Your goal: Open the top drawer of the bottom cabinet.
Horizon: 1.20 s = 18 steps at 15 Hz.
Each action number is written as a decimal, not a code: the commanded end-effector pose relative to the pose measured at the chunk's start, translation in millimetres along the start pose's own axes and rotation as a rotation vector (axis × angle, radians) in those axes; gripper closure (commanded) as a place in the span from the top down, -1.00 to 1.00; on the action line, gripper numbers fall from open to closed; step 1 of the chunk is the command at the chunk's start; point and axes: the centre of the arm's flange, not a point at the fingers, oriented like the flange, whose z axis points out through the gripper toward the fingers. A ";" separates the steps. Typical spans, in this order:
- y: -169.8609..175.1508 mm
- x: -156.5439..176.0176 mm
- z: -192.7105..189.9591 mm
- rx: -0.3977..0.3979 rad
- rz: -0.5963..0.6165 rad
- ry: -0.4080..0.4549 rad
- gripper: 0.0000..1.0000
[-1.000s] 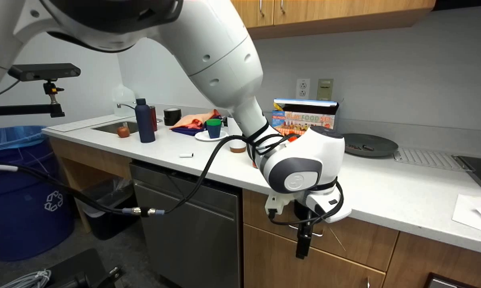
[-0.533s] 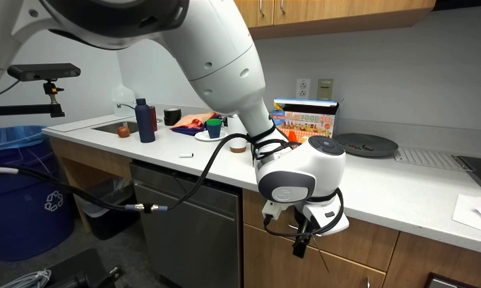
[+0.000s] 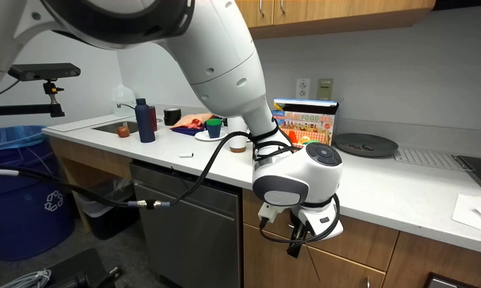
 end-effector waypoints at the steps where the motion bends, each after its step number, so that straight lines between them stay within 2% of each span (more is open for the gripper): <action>1: -13.3 -11.9 18.3 0.003 -0.020 -0.032 1.00; 5: -12.2 -18.9 35.0 -0.044 -0.025 -0.049 1.00; 12: 5.6 -1.9 28.6 -0.169 -0.018 -0.068 1.00; 18: 24.2 0.4 32.6 -0.221 -0.014 -0.064 1.00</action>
